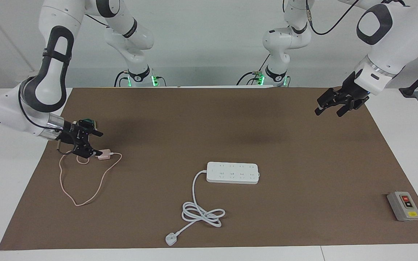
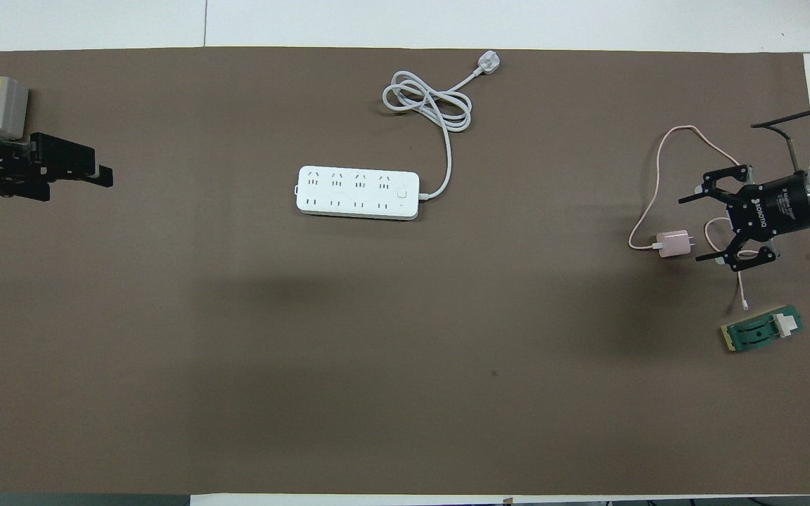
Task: Plug charger into power strip
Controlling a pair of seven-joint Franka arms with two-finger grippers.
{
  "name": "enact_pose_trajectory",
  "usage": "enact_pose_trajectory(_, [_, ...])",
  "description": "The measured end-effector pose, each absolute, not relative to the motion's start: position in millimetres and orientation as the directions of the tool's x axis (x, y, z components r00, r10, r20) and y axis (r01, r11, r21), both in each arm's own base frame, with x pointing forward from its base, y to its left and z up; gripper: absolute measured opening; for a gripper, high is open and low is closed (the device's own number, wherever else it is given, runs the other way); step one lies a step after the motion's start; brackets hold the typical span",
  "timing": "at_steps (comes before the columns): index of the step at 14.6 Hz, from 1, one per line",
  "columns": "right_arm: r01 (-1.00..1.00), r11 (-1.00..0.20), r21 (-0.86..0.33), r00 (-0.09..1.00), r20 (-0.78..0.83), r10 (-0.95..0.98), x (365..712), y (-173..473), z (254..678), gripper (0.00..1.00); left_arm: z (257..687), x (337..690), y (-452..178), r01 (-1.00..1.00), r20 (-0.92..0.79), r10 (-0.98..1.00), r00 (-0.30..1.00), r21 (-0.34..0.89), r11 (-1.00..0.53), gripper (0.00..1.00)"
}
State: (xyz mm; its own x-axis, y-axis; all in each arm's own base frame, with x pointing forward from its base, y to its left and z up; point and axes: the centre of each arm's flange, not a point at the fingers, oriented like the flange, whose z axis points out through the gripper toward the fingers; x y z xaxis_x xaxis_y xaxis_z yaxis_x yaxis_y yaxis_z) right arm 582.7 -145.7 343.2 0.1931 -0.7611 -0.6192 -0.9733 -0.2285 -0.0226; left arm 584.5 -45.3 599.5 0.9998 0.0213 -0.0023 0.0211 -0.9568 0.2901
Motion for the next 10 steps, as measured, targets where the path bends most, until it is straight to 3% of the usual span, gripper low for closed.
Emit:
enact_pose_trajectory(4, [-0.960, -0.279, -0.040, 0.236, -0.655, -0.718, 576, -162, 310, 1.00, 602, 588, -58, 0.006, -0.003, 0.006, 1.000, 0.518, -0.855, 1.00])
enact_pose_trajectory(10, [-0.970, -0.240, -0.027, 0.191, -0.692, -0.696, 570, -181, 276, 1.00, 576, 601, -58, 0.055, -0.056, 0.017, 0.998, 0.810, -0.583, 1.00])
